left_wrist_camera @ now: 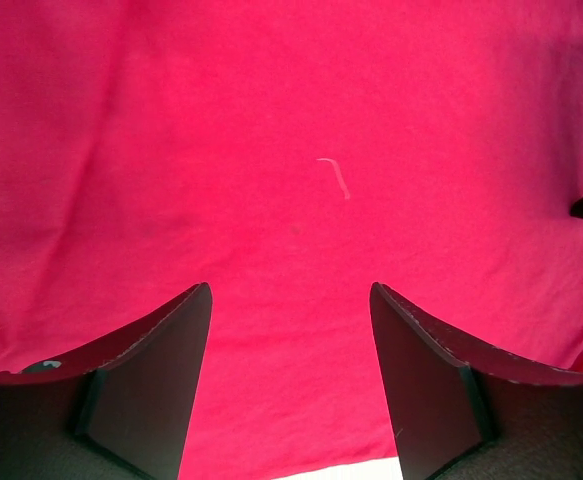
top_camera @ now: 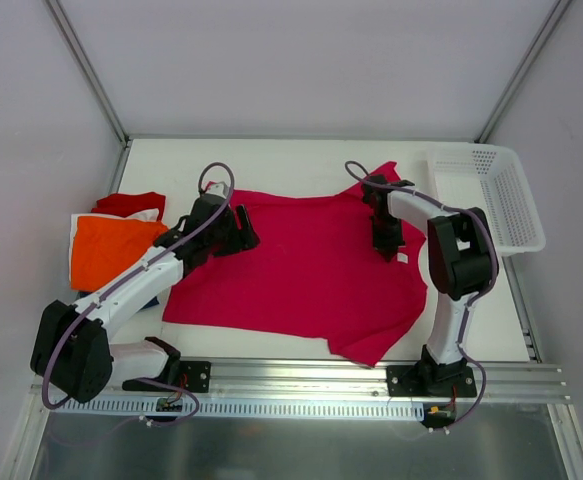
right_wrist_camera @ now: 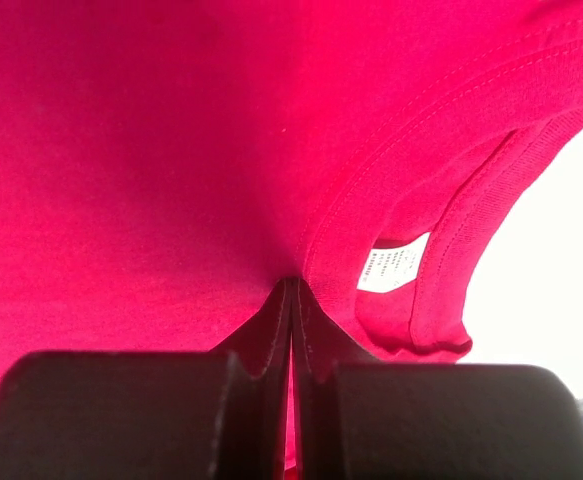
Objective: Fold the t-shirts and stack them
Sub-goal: Flatten the tshirt out
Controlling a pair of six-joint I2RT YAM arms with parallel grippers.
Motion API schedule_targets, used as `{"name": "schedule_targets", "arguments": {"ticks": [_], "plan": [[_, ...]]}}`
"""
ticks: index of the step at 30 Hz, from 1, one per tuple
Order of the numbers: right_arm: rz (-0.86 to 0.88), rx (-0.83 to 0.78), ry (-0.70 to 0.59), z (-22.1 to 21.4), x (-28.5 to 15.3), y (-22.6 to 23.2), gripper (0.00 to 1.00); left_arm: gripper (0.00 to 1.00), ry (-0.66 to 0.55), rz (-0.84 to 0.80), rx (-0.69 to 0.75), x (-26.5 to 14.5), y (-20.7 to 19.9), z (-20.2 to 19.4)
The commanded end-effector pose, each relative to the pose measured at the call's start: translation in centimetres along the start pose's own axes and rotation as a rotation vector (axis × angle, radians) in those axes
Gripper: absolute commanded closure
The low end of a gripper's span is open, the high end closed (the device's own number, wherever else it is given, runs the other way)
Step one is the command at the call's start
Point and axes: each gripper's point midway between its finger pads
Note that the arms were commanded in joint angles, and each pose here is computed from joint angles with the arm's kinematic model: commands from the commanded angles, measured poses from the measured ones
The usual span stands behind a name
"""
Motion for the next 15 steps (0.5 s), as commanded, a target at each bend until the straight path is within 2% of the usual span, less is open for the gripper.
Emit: {"name": "schedule_targets", "arguments": {"ticks": [1, 10, 15], "plan": [[-0.044, 0.038, 0.092, -2.6, 0.1, -3.0, 0.99, 0.34, -0.022, -0.014, 0.002, -1.2, 0.0, 0.2], [-0.010, 0.097, 0.111, -2.4, -0.1, -6.0, 1.00, 0.34, -0.023, -0.029, -0.011, -2.3, 0.1, -0.2], [-0.005, 0.099, 0.103, -1.5, -0.5, -7.1, 1.00, 0.34, -0.078, 0.031, -0.009, -2.4, 1.4, 0.6]]}}
Point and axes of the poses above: each gripper's point midway between its finger pads, its own x axis out along the fingers, its own y axis along the line the jaws close on, z = x × y, and after that the axes turned 4 degrees about -x, right-handed
